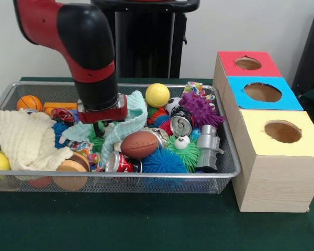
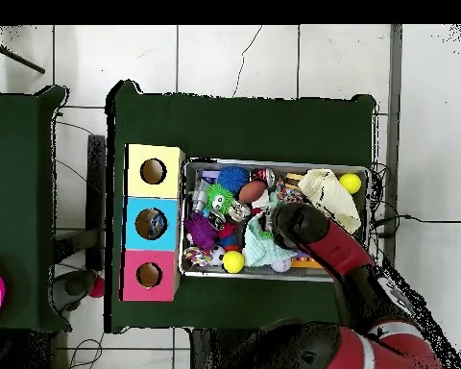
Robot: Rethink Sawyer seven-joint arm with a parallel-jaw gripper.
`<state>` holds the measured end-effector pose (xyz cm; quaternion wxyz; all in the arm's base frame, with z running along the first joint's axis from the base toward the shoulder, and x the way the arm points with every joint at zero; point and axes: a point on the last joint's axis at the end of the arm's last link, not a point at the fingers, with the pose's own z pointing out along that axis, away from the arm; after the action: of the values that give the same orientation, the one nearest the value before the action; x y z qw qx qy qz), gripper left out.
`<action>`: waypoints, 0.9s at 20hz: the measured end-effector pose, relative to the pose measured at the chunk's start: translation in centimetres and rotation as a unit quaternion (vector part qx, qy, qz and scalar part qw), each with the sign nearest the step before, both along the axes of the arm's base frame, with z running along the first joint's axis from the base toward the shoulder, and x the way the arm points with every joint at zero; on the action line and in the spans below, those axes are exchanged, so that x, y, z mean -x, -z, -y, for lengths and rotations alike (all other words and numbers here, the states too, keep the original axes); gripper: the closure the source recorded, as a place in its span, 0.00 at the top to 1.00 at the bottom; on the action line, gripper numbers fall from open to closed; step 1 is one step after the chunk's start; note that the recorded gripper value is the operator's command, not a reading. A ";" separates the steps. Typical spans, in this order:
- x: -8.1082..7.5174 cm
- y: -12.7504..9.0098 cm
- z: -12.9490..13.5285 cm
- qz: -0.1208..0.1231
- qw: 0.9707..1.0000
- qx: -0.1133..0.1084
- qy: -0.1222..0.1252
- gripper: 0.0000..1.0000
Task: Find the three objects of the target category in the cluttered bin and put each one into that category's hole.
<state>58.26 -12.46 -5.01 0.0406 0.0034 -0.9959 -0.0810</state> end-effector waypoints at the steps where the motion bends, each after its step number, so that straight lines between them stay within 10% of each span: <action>1: 0.0 0.0 0.1 0.000 1.000 -0.005 0.010 1.00; 6: 0.6 0.1 0.2 0.000 0.999 -0.022 0.038 1.00; 7: 0.4 0.1 -0.1 0.010 1.000 -0.009 0.025 0.00; 11: 0.3 0.1 -1.2 0.023 0.999 0.018 -0.018 0.00; 15: 0.3 -0.3 -3.6 0.042 0.992 0.063 -0.105 0.00; 18: 0.5 -0.6 -5.0 0.048 0.973 0.106 -0.201 0.00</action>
<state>57.74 -7.42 -4.39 0.0082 0.2026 -0.9786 0.0352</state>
